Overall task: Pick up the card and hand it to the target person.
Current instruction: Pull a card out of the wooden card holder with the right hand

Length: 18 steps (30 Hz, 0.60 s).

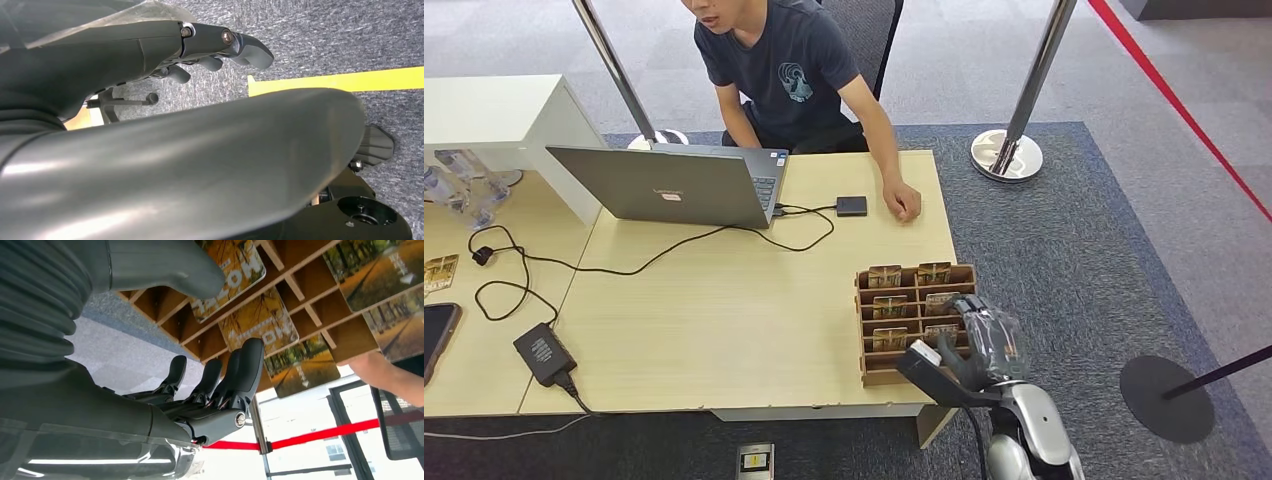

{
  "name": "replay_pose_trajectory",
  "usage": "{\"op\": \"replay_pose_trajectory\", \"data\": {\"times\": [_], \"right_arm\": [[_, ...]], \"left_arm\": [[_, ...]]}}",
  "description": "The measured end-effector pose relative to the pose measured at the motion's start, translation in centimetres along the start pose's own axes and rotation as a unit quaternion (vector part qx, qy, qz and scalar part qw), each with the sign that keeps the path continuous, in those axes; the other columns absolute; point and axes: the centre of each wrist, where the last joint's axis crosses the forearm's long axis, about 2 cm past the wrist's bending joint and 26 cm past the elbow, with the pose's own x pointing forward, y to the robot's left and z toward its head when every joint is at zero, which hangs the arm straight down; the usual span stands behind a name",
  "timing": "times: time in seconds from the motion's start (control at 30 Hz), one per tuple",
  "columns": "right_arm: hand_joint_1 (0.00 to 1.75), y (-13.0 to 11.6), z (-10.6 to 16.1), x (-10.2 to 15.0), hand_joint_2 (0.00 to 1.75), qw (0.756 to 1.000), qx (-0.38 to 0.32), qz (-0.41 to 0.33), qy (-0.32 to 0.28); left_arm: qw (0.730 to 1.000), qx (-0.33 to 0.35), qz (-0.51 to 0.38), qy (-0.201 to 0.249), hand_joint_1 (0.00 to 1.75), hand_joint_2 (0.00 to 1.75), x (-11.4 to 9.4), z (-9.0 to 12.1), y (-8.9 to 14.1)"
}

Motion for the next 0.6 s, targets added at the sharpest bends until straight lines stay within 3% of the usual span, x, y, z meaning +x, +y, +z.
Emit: {"op": "replay_pose_trajectory", "data": {"times": [0.6], "right_arm": [[0.87,1.4,-0.3,-0.2,1.75,1.0,0.024,-0.011,0.015]], "left_arm": [[1.0,0.0,-0.002,0.001,0.0,0.0,0.0,0.0,0.0]]}}
